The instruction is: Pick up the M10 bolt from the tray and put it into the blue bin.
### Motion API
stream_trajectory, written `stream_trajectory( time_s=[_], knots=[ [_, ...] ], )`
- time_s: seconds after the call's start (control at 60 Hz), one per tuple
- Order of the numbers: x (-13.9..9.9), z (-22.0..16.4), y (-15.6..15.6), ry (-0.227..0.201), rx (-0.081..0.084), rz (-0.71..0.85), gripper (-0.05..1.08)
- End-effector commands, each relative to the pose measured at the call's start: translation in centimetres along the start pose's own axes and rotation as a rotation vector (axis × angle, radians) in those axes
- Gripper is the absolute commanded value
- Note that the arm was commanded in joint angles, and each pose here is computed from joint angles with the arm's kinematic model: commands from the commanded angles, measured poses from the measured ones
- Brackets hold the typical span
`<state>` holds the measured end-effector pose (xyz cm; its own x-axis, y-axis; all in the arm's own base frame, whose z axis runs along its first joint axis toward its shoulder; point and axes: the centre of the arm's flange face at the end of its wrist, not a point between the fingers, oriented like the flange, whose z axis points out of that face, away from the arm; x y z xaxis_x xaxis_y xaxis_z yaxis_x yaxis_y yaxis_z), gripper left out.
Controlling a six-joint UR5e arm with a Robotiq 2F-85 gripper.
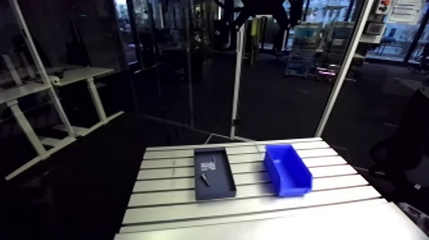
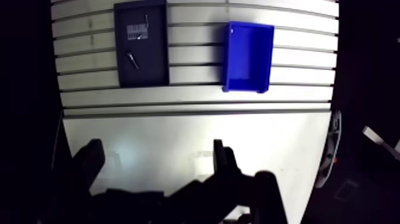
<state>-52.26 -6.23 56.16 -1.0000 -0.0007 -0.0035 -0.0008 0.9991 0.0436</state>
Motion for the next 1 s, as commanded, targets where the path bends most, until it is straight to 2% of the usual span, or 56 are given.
stream_trajectory(
  time_s=[0.017,0.317,0.917,1.0],
  knots=[
    [1.07,0.39,0.73,-0.003,0.020,0.021,0.01],
    [1.01,0.45,0.66,-0.003,0.027,0.021,0.01],
    [1.01,0.92,0.68,-0.011,0.023,0.021,0.01],
    [1.27,1.08,0.71,0.009,0.020,0.021,0.01]
  ],
)
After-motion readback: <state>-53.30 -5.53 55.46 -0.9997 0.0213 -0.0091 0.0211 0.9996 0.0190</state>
